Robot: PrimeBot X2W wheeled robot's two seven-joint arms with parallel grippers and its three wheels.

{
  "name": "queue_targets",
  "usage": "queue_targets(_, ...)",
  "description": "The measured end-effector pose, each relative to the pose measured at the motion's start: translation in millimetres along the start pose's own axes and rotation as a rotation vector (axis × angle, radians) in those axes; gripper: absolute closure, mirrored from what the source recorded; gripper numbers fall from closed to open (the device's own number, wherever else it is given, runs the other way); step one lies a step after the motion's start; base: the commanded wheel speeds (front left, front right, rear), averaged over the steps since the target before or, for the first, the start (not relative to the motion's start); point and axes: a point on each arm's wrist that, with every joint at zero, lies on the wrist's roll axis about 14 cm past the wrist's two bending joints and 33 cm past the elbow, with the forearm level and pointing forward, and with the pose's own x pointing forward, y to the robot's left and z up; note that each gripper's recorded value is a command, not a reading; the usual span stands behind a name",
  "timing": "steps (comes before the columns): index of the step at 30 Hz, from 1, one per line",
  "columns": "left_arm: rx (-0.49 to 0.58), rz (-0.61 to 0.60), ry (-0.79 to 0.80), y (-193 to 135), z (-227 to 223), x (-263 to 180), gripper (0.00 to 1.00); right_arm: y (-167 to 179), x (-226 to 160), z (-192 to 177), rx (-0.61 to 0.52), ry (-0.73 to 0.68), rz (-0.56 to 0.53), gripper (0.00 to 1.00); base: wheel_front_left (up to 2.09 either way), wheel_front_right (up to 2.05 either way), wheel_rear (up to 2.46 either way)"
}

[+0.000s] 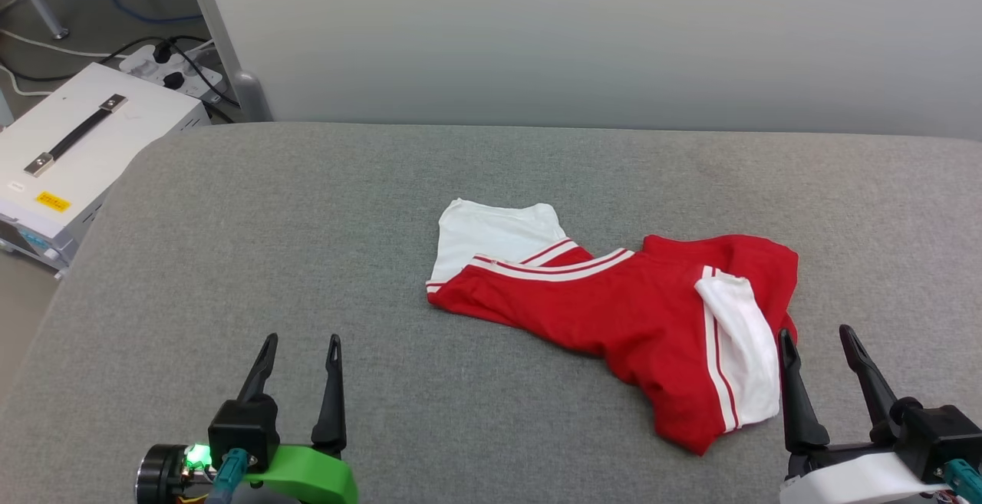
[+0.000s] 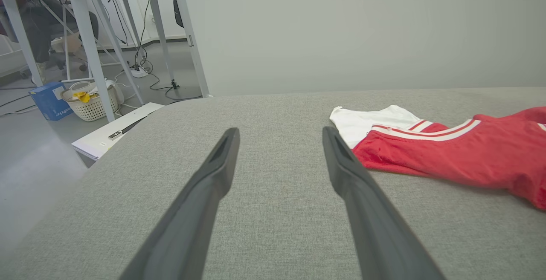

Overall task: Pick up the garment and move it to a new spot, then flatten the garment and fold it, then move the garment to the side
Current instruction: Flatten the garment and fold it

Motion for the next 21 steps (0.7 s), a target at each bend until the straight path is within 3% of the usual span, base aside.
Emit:
queue_targets(9, 0.007, 0.001, 0.011, 1.0, -4.0, -0.6, 0.00, -0.1, 6.6, 10.5, -0.047, -0.032, 0.008, 0.00, 0.00, 0.00, 0.00)
queue_targets(17, 0.002, 0.000, 0.041, 1.7, -14.0, 4.9, 0.00, 3.3, 58.1, 95.9, -0.192, -0.305, 0.057, 0.00, 0.00, 0.00, 0.00)
queue_targets(21, -0.002, -0.005, 0.054, 0.7, -18.6, 8.7, 0.00, 6.0, 76.5, 109.6, -0.275, -0.336, 0.144, 0.00, 0.00, 0.00, 0.00)
